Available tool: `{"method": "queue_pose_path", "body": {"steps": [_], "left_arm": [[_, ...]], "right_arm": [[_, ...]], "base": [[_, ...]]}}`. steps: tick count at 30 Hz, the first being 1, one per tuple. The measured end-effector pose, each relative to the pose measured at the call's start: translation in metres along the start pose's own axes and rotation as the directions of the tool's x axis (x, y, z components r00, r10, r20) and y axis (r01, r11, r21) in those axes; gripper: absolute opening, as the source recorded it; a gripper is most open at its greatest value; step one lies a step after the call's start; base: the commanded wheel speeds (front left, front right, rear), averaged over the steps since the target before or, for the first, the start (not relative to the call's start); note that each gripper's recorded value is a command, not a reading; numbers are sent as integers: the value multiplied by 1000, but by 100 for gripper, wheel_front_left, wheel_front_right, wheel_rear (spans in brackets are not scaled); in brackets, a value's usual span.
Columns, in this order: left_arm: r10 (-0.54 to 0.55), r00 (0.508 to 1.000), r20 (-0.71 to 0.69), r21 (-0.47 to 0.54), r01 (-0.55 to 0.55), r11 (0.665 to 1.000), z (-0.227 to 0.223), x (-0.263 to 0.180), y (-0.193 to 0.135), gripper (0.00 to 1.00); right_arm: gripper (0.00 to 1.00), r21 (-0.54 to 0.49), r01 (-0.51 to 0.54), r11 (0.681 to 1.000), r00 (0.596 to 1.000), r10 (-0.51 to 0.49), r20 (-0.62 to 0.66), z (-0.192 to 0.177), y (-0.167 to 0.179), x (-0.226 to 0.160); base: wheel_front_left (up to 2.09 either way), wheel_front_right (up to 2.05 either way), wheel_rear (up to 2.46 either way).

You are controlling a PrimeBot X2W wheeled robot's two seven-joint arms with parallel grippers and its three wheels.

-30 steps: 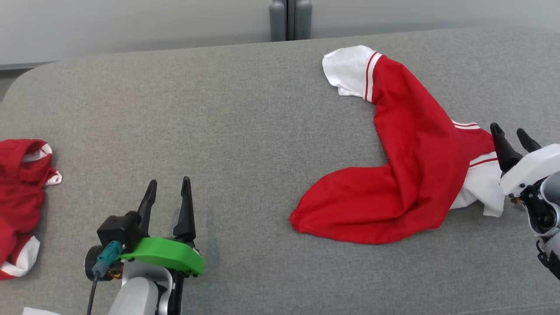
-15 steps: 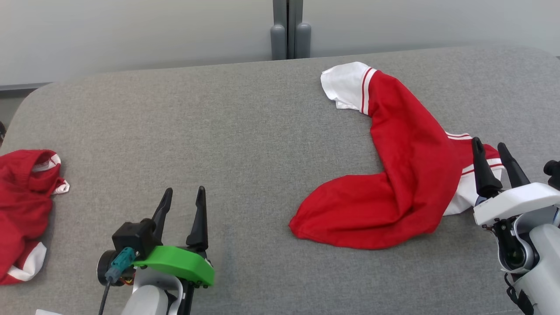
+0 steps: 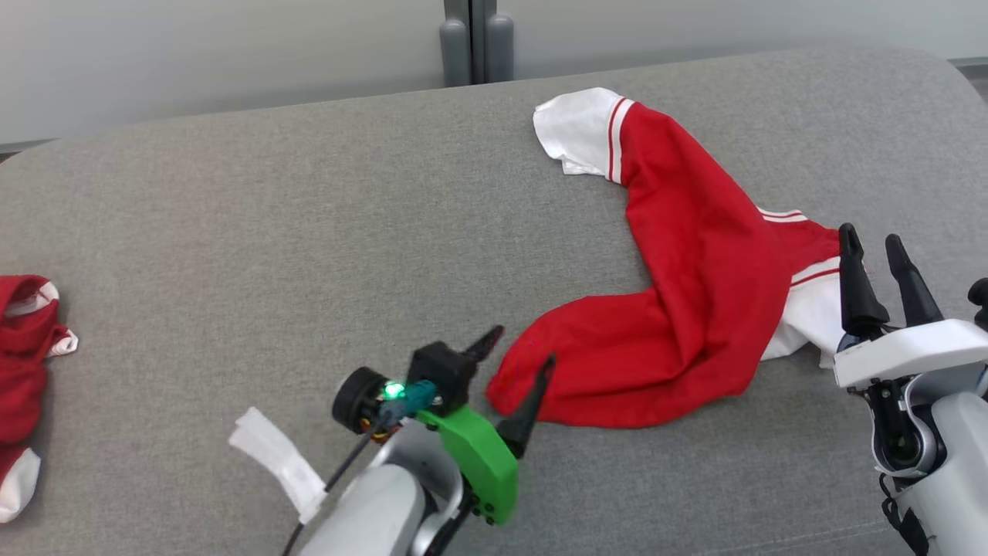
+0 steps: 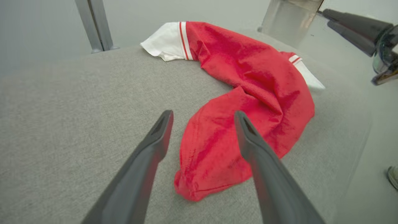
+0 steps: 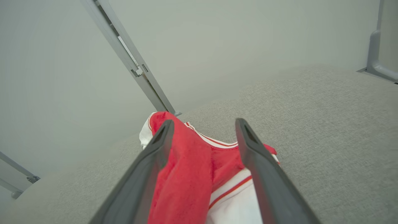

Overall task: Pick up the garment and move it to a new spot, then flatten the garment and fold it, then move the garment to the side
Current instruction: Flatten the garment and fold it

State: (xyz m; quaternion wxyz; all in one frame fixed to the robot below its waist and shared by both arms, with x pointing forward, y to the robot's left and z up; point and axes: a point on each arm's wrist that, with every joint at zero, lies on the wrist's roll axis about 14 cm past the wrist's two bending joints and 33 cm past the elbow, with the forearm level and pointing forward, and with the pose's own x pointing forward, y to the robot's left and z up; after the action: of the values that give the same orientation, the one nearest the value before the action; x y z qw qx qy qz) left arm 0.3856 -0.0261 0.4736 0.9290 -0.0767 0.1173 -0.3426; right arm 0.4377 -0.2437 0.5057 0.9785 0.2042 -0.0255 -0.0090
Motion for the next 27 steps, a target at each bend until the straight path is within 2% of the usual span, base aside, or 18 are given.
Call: {"method": "queue_pose_path", "body": {"steps": [3,7,13,16,20,21,22,23,27], "left_arm": [[-124,987,-106,30,127,991,-22,9,-37,100],[-185,946,-268,92,216,972,-55,13,-53,100],[-158,892,-423,218,270,938,-86,21,-38,100],[-130,858,-497,302,311,901,-103,21,-32,100],[-105,837,-537,350,334,875,-112,22,-27,99],[-98,837,-538,358,332,873,-112,23,-27,75],[-93,838,-538,359,328,874,-112,23,-26,33],[-90,837,-539,360,326,874,-113,23,-26,0],[-86,852,-517,354,304,884,-108,24,-24,0]], "right_arm": [[100,-3,43,999,999,-43,22,7,-15,-3],[100,-13,86,996,995,-86,43,14,-31,-8],[100,-20,141,990,989,-140,52,17,-50,-16],[100,-19,156,988,987,-155,50,15,-54,-18],[100,-15,168,986,985,-167,49,14,-57,-19],[100,-14,168,986,985,-167,48,14,-57,-19],[100,-12,168,986,985,-168,48,13,-56,-19],[100,-10,169,986,985,-168,46,13,-56,-20],[100,-10,165,986,985,-165,45,11,-54,-20]], "base": [[0,0,0],[0,0,0],[0,0,0],[0,0,0],[0,0,0],[0,0,0],[0,0,0],[0,0,0],[0,0,0]]}}
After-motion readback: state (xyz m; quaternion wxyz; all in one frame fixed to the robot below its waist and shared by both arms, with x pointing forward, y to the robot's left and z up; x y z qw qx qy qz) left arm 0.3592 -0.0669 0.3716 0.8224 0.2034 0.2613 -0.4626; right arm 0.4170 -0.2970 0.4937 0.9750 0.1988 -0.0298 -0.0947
